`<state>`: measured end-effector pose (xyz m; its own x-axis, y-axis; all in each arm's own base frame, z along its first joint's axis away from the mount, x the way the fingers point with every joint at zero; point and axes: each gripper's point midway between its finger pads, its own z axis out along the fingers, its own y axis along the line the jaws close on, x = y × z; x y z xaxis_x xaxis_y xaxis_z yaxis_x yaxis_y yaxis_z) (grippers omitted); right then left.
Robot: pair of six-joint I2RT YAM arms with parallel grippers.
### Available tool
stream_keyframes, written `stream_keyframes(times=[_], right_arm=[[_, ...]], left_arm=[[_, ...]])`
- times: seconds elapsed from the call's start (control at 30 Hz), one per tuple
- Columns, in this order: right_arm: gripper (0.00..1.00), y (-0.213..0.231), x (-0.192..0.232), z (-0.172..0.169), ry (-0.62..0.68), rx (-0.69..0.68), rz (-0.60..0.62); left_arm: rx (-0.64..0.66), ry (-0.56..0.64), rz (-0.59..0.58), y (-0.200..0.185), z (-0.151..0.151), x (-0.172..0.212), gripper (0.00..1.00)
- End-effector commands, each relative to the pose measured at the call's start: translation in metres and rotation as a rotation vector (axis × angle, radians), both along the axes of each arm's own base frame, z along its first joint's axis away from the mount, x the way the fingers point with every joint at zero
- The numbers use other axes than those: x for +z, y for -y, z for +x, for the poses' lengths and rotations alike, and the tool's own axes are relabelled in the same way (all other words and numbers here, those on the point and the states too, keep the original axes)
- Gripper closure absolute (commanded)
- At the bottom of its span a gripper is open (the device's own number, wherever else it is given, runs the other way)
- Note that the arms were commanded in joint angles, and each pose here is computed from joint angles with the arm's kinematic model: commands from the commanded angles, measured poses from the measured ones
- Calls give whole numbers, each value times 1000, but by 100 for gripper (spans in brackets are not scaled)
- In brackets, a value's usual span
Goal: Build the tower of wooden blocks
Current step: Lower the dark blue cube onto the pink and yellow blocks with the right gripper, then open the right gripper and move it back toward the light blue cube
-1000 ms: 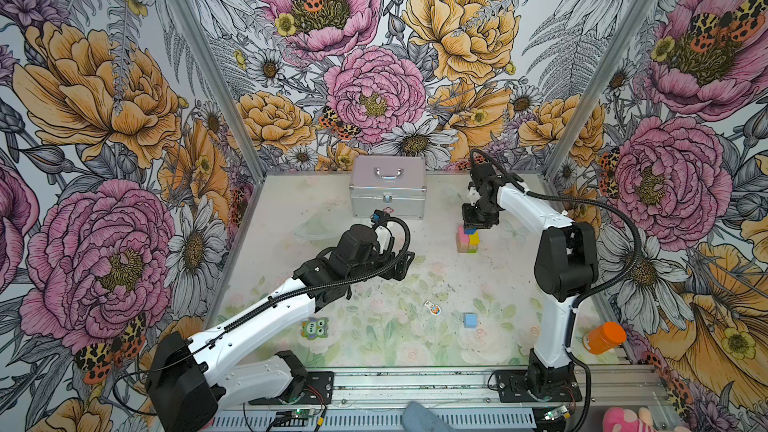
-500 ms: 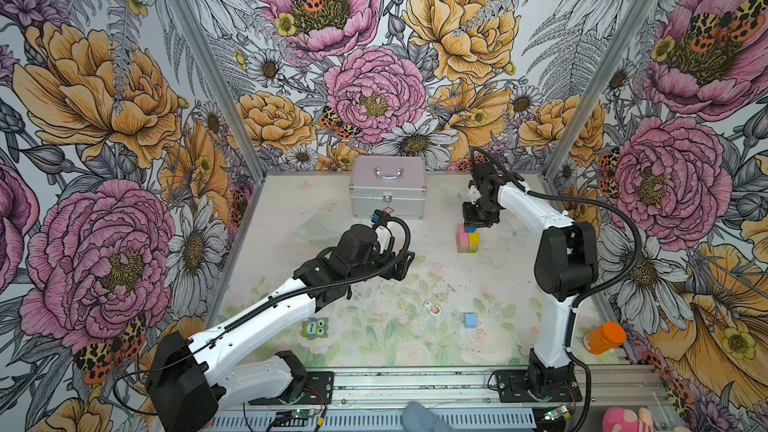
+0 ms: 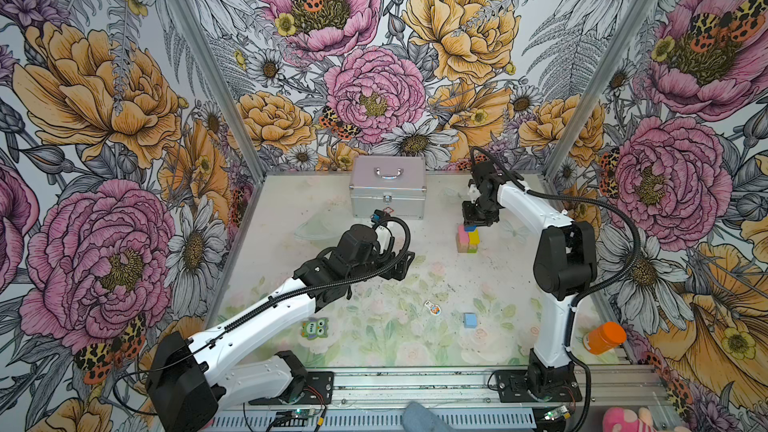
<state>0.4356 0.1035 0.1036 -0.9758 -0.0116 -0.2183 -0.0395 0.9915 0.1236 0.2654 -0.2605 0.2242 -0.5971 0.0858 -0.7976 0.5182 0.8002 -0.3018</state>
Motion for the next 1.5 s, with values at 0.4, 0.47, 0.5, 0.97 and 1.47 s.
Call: stream_keyframes(times=[0.4,0.47,0.5,0.97,1.47], right_arm=[[65,2,-5,7,-5,-7,-8],[65,3,-5,7,-6,-8,-9],[65,2,-6,7,-9,-7,-8],[48,1,-1,10,5,-17,2],[43,5,80,-24,151,-57,46]], left_arm=[[2,6,-28,-2,1,3,1],[3,6,-28,-3,0,2,1],[3,6,-28,-3,1,2,1],[7,5,-28,-5,1,1,1],[50,18,-125,-23,-17,18,1]])
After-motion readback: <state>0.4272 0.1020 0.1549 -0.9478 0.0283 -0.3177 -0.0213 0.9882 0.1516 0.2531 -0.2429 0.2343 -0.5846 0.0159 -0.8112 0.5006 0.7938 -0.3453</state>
